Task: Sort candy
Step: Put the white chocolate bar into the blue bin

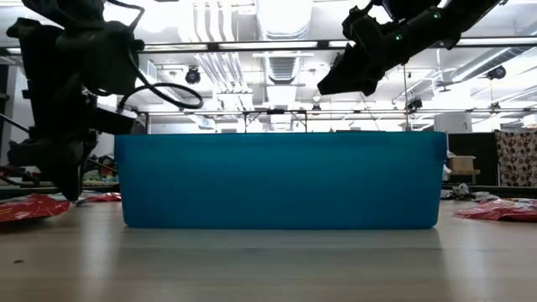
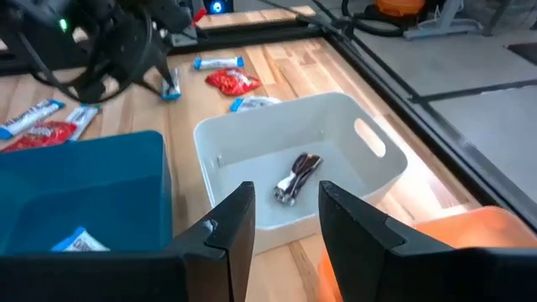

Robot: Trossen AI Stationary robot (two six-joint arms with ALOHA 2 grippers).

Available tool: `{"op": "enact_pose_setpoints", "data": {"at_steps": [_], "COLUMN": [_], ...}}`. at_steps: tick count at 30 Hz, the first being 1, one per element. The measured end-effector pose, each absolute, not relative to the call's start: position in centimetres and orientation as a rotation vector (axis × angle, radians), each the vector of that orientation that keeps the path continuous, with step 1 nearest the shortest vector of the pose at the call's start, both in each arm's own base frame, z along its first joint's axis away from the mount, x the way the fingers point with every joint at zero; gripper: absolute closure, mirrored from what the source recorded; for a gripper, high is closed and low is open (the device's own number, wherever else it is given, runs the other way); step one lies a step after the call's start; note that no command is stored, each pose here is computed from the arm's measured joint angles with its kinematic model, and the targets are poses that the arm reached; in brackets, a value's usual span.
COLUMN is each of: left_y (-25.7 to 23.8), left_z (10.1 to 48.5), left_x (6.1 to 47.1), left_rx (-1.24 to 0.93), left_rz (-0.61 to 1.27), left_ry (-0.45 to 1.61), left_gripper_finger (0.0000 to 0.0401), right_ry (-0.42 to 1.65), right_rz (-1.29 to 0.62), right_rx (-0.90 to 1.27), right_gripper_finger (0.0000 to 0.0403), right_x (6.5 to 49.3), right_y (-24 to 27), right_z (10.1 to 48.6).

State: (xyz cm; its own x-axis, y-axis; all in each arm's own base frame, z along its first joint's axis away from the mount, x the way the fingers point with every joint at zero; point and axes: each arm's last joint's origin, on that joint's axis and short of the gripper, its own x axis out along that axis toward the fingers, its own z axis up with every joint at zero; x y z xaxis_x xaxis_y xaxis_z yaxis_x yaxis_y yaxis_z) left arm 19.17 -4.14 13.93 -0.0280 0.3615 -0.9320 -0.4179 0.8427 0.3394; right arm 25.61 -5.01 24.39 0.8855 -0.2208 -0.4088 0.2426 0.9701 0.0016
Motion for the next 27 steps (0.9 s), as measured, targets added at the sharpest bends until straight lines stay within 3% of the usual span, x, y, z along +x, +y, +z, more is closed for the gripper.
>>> {"op": "enact_pose_setpoints", "data": {"at_steps": [3,12,16,27], "left_y": [-4.2,-4.5,-3.6,-3.3], "left_z": [14.4,17.7,18.5,15.5], "left_x": [19.4,19.6,18.1,18.2], "left_rx": [-0.092,-0.217,-0.197,-0.136], "left_rz": [0.618,0.500,0.581,0.582], "left_ry": [1.413,1.255,1.375,1.495], "left_gripper_finger": [0.0390,0.0393,0.0358,0.0202], "right_ry": [0.446,0.468,0.466,0.477], "right_rz": [-0.241,-0.249,-0.253,-0.244], "right_rx": [0.057,0.092,0.110,0.110], "right_gripper_finger": [0.0280,0.0280,0.0280,0.0280], "right_x": [25.5,25.4,25.4,25.4], "right_y": [-5.0,-5.0,-5.0,-4.8], "right_z": [24.2,23.9,23.9,23.8]}}
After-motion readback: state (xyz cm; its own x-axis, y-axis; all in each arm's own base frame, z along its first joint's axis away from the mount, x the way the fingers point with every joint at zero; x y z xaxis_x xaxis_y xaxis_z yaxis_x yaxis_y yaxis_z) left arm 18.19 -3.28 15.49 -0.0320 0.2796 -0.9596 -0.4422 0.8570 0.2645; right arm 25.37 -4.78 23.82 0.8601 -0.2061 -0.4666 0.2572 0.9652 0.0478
